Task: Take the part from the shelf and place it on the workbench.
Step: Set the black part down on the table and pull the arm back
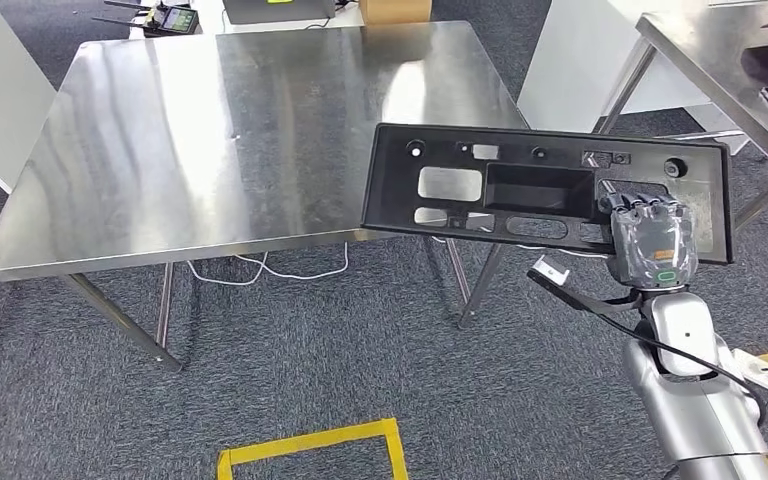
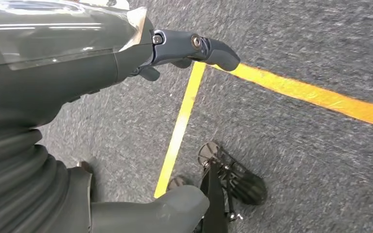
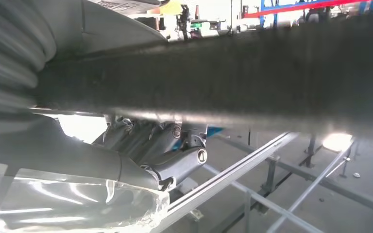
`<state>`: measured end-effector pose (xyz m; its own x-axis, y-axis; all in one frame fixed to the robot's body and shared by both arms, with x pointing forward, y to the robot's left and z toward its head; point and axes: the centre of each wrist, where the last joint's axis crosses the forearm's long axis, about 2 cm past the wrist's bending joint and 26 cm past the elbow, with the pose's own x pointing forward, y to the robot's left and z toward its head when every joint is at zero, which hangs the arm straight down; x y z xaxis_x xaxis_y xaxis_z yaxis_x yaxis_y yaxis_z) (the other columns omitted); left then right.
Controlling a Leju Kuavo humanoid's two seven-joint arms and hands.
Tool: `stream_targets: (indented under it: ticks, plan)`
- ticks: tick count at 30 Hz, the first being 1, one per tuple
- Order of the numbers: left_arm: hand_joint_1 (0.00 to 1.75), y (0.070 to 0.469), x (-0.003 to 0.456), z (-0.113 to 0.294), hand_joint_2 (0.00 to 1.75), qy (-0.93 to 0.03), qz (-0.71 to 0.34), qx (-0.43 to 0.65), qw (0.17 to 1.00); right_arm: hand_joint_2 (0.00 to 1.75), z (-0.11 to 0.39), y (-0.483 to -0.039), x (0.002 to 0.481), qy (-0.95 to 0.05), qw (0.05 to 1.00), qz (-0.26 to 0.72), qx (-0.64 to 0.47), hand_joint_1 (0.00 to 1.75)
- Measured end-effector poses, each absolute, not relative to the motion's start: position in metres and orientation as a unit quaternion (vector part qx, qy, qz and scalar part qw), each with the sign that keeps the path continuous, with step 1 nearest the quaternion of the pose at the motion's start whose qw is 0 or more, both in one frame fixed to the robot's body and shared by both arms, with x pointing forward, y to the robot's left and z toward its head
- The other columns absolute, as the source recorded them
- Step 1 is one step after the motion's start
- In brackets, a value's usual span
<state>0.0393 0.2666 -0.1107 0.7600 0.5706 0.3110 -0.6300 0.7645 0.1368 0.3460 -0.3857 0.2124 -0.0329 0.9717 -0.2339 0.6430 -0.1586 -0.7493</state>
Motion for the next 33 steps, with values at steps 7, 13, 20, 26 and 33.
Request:
stream_targets:
  ticks: [7, 13, 20, 26, 33]
  plan:
    - [0.0, 0.267, 0.039, -0.111, 1.75, -0.127, 0.319, 0.117, 0.932, 1.75, 0.21, -0.389, 0.344, -0.608, 0.221, 0.378, -0.662, 1.75]
    - [0.0, 0.272, 0.04, -0.111, 1.75, -0.132, 0.313, 0.119, 0.933, 1.75, 0.208, -0.394, 0.338, -0.604, 0.223, 0.377, -0.666, 1.75]
    - [0.0, 0.274, 0.039, -0.111, 1.75, -0.135, 0.31, 0.12, 0.934, 1.75, 0.201, -0.392, 0.331, -0.603, 0.228, 0.38, -0.663, 1.75]
    - [0.0, 0.275, 0.04, -0.111, 1.75, -0.137, 0.307, 0.12, 0.934, 1.75, 0.203, -0.389, 0.332, -0.603, 0.224, 0.376, -0.667, 1.75]
    - [0.0, 0.276, 0.041, -0.111, 1.75, -0.139, 0.307, 0.122, 0.933, 1.75, 0.206, -0.387, 0.334, -0.604, 0.225, 0.371, -0.669, 1.75]
